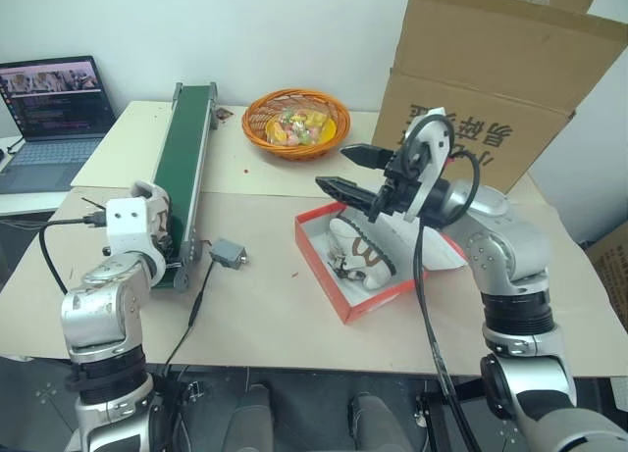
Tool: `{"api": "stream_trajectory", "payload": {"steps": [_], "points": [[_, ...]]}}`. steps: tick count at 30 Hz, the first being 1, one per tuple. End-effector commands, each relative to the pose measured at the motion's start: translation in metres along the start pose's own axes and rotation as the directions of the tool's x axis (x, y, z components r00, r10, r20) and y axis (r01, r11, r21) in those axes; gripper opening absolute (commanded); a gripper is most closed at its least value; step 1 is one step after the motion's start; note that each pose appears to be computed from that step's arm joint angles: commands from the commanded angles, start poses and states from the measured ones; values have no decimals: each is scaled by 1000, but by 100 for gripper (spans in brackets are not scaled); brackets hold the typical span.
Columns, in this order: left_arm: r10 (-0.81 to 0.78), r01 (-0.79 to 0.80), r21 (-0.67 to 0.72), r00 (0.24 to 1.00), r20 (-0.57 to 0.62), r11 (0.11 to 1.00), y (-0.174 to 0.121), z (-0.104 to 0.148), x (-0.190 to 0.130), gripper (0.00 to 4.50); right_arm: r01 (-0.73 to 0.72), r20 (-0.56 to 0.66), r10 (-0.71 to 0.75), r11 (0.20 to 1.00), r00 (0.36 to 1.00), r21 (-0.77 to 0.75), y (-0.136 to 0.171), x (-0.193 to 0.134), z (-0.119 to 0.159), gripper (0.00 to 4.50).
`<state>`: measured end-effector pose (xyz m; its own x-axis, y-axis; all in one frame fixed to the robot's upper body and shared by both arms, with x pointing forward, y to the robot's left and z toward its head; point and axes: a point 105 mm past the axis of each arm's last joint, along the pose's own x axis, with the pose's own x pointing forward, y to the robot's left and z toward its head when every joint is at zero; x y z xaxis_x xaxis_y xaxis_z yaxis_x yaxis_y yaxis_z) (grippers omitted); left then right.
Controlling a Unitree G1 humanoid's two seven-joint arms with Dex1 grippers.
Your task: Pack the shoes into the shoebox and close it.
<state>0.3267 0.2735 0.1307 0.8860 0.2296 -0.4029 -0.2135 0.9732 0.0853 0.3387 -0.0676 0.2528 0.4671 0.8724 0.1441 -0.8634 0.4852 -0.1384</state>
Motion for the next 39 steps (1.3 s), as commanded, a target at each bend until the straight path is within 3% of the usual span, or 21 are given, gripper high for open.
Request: {"api": "stream_trajectory", "payload": {"steps": [1,5,10,13,16,24,32,39], "points": [[8,-11,27,994,108,1000,-3,23,1,85,-5,44,5,1000,999,-19,2,2,14,450],[26,-84,130,917,398,988,-9,84,-19,85,11,43,-11,1000,999,3,-1,4,9,450],[-27,-114,229,845,534,967,-25,107,-31,85,66,39,-69,995,997,70,-12,7,4,450],[-141,-34,261,771,621,965,-54,119,-43,85,137,-21,-135,980,991,146,-23,13,-11,450],[-308,171,272,723,618,947,-99,108,-45,85,137,-63,-123,934,990,330,-21,25,-26,450],[-465,384,273,624,628,882,-153,98,-54,85,120,-108,-65,739,992,663,-11,35,-45,450],[-504,429,279,616,606,859,-167,91,-52,85,158,-64,-172,619,983,770,-38,41,-32,450],[-526,456,284,595,607,844,-171,94,-52,85,136,-49,-152,634,987,761,-31,69,-19,450]]}}
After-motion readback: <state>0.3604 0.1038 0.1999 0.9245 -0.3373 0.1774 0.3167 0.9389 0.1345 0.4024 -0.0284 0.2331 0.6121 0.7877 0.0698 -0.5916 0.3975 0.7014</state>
